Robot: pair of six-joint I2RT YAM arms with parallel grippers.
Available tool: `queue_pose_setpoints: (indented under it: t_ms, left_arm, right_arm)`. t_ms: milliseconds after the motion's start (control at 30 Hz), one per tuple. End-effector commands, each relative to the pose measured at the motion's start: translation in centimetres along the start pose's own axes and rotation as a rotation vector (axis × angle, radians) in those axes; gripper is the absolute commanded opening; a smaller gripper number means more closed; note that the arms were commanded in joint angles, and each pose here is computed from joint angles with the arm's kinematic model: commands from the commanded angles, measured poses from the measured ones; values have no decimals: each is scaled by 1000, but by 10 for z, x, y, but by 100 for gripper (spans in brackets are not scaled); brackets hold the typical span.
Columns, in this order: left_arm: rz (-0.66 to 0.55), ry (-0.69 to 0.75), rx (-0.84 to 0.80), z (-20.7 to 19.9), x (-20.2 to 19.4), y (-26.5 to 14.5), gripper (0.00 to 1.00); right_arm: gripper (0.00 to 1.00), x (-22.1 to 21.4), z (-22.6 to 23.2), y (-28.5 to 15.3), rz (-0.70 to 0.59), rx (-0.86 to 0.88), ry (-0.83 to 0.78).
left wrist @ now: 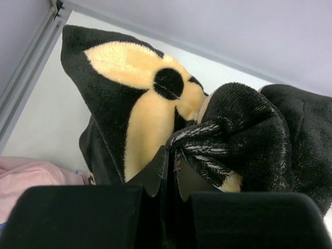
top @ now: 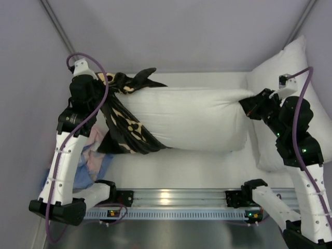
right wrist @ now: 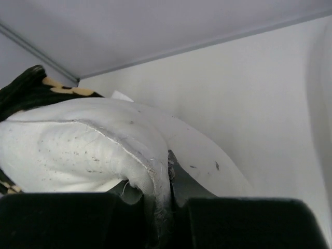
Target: Remove the pillowcase from the pillow
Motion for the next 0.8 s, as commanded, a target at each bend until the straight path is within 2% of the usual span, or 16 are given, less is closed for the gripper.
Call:
queue_pose_setpoints:
  t_ms: [0,233,467,600,633,767]
  left_arm:
    - [-135,1,239,43,33,-17,0]
    - [-96,1,256,45,21,-7,0]
    - [-70,7,325,59,5,0,0]
    - [-50,7,340,70,-1,0,0]
    - [-45,18,325,69,-1,1,0]
    - [74,93,41,32,-12,28,0]
  right_arm:
    - [0,60,-36,-21,-338,-354,-9]
    - [0,57,-58,-7,-324,-455,47]
    - [0,57,-112,-7,-339,-624,123]
    - [0,54,-113,8,-296,-556,158]
    - [0,53,-111,11,-284,-536,160]
    - [0,37,-101,33,-170,-380,168]
Point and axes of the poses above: each gripper's point midway between its finger pads, its own y axis out along the fingers, its own z axis along the line the jaws close on, x = y × z, the point moved 5 cm from there along -y, back along the fingers, and after that the axes turned 7 degrees about y, right-handed, at the moved point
